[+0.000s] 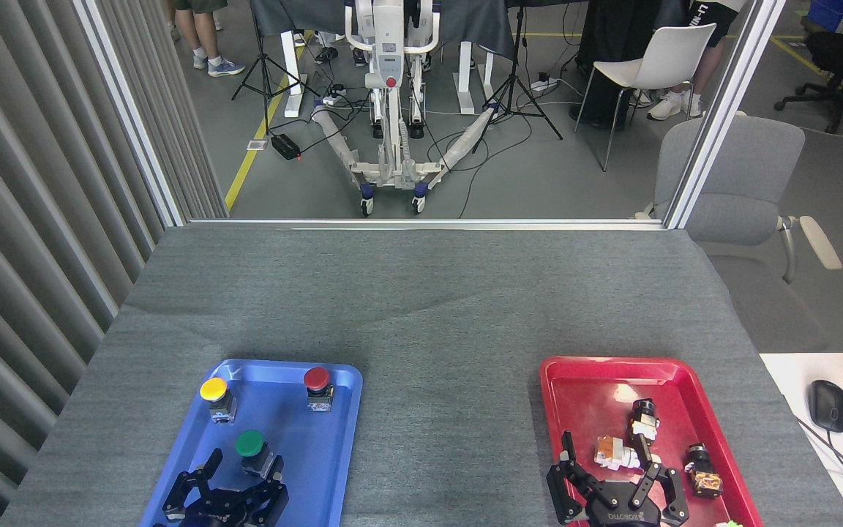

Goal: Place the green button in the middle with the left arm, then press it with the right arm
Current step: 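Carry the green button with the left gripper to the table middle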

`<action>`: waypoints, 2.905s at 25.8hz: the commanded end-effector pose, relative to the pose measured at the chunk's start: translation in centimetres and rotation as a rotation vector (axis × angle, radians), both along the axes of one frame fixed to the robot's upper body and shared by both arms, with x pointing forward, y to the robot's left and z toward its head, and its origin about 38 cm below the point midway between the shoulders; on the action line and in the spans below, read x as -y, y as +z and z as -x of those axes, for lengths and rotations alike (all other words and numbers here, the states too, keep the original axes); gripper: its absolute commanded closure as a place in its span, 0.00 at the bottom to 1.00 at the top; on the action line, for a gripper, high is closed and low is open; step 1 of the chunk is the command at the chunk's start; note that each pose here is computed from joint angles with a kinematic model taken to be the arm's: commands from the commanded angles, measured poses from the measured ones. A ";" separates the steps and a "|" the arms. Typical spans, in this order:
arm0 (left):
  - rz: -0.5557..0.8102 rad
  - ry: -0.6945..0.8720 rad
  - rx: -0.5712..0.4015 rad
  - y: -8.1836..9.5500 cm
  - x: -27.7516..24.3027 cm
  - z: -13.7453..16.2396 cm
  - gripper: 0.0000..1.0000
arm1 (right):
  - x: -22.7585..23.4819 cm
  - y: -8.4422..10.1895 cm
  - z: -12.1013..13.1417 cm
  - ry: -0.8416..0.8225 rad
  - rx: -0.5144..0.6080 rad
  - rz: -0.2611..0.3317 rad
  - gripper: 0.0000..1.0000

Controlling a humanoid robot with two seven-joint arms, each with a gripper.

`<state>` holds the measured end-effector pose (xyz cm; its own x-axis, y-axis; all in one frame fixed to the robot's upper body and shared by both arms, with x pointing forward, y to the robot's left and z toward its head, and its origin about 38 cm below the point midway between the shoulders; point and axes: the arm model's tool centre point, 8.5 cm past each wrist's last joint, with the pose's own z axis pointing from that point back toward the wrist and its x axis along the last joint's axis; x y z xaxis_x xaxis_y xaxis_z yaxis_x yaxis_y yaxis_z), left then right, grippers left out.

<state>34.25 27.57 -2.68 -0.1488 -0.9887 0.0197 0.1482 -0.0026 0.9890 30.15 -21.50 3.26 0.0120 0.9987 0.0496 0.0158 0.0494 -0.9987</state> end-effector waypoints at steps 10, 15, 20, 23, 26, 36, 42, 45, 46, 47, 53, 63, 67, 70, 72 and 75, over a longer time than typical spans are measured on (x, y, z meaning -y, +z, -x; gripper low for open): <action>0.002 -0.014 -0.022 0.0 0.2 -0.7 0.30 | 0.4 0.2 -0.2 -0.017 0.004 0.002 0.00; 0.007 -0.041 -0.024 0.0 0.6 -0.7 0.61 | 0.5 0.1 0.0 -0.017 0.001 0.003 0.00; 0.014 -0.111 -0.036 -0.2 0.7 -0.1 0.96 | 0.6 0.1 0.0 -0.014 0.001 0.010 0.00; 0.035 -0.192 -0.013 0.6 1.2 -0.1 1.00 | 0.7 0.1 0.0 -0.012 0.001 0.013 0.00; 0.044 -0.224 0.060 2.7 2.2 -0.7 1.00 | 0.7 0.1 0.0 -0.012 0.001 0.013 0.00; -0.012 -0.554 0.115 5.5 16.9 -5.5 1.00 | 0.6 0.1 0.0 -0.009 -0.001 0.013 0.00; -0.054 -0.655 0.011 2.6 23.1 -6.2 1.00 | 0.6 0.1 0.0 -0.009 -0.001 0.013 0.00; -0.027 -0.650 0.004 2.5 24.9 -6.1 0.98 | 0.5 0.0 0.0 -0.008 -0.002 0.012 0.00; -0.032 -0.630 0.000 2.3 24.7 -6.2 0.98 | 0.5 0.0 0.0 -0.008 -0.002 0.012 0.00; -0.034 -0.610 -0.004 2.1 24.5 -6.3 0.98 | 0.5 0.1 0.0 -0.008 -0.001 0.011 0.00; -0.030 -0.568 -0.023 0.6 23.8 -6.0 0.98 | 0.4 0.0 0.1 -0.008 -0.002 0.009 0.00; -0.014 -0.592 0.019 0.8 24.4 -5.6 0.03 | 0.3 0.1 -0.1 -0.006 -0.001 0.009 0.00; -0.009 -0.607 0.021 0.9 24.7 -5.5 0.01 | 0.3 0.1 -0.1 -0.006 -0.001 0.009 0.00; -0.004 -0.608 0.041 1.6 25.0 -5.6 0.01 | 0.3 0.2 -0.2 -0.006 0.001 0.010 0.00; 0.005 -0.596 0.083 2.8 25.1 -5.4 0.01 | 0.3 0.2 -0.2 -0.006 0.001 0.010 0.00; 0.034 -0.495 0.168 4.4 24.6 -3.3 0.01 | 0.2 0.2 -0.2 -0.004 -0.001 0.010 0.00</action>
